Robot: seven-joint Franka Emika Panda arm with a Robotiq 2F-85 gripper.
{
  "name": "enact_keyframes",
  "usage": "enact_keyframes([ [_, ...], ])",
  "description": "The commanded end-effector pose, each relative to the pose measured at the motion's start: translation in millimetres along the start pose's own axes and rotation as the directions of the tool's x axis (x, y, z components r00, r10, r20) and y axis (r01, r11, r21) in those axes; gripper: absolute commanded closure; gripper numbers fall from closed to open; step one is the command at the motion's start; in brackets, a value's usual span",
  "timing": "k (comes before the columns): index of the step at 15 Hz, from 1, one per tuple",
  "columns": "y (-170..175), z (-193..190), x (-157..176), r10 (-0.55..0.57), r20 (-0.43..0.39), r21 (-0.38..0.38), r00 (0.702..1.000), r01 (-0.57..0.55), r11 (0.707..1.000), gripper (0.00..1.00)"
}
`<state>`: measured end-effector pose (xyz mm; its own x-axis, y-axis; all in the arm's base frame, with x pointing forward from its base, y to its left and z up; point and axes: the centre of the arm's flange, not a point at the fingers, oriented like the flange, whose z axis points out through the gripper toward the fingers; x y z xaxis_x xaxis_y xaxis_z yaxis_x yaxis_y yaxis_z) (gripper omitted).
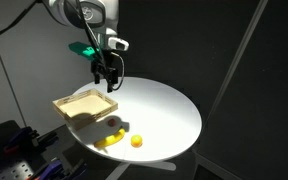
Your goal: Put the red fruit in the crate
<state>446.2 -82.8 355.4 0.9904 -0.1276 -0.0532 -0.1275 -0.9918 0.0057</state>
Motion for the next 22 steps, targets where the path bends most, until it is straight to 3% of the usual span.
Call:
enact_keyframes([
  [1, 9.2, 9.4, 5.7, -0.023, -0.003, 0.006, 1.0, 0.023, 1.0, 0.0],
  [22, -18.9, 117.6, 38.4, -0.095, -0.039, -0.019, 0.995, 0.094, 0.995, 0.0],
])
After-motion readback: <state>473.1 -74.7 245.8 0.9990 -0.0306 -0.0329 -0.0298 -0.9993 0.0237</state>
